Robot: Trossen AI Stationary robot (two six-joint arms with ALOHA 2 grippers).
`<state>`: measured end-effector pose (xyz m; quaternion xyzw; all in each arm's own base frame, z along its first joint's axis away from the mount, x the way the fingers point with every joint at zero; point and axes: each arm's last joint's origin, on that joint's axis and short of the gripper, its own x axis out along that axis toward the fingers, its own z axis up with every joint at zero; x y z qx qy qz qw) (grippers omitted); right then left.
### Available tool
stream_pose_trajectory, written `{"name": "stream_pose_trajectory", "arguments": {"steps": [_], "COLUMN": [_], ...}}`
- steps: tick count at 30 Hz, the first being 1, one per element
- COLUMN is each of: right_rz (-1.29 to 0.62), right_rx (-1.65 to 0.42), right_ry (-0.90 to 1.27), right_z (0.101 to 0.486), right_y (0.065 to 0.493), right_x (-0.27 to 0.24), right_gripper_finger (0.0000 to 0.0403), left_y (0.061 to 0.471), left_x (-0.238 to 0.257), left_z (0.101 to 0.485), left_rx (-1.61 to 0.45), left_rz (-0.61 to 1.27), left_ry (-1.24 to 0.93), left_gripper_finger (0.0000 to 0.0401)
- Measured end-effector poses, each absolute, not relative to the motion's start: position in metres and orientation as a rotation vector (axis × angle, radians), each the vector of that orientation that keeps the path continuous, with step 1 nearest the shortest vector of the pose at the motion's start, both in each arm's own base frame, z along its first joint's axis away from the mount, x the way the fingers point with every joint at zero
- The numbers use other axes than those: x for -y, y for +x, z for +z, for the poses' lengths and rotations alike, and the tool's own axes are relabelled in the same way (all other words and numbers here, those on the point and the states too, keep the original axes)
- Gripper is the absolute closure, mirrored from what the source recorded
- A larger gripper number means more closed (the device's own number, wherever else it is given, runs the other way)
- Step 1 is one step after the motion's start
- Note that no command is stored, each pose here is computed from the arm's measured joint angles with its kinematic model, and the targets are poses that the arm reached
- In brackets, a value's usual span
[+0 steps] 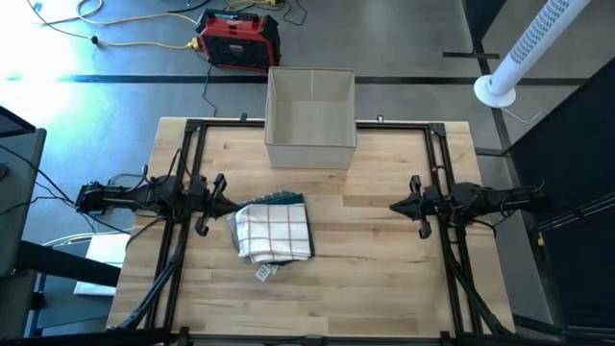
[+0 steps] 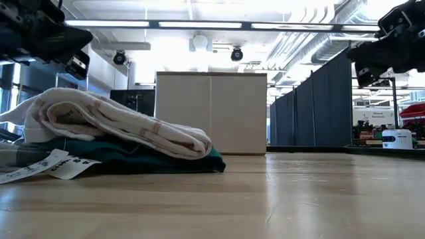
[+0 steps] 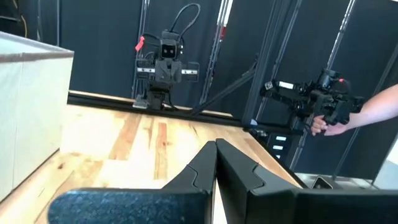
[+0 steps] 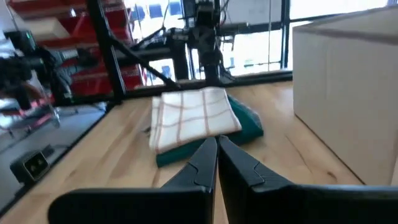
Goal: Fold towel
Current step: Return to Home Position
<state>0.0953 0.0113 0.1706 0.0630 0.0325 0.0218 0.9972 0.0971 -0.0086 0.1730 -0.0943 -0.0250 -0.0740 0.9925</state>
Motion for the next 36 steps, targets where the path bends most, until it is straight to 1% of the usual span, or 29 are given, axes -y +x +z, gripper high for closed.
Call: {"name": "stream_pose_trajectory", "arguments": {"steps": [6,36], "right_rz": [0.045,0.047], "right_rx": [-0.105,-0.106], "right_ry": [0.110,0.110], "right_z": [0.1675,0.1674], "right_y": [0.0978,0.0979], "right_x": [-0.0118,-0.0119], "right_gripper_finger": [0.0402,0.0402], "left_y": [0.0973,0.0973], "left_x": [0.0085,0.0086], "left_z": [0.1711,0.1713], "left_rx": [0.030,0.033], "left_rz": [-0.143,-0.145], "left_ry": [-0.189,-0.189], "left_gripper_finger": [0.0401,0.0401]}}
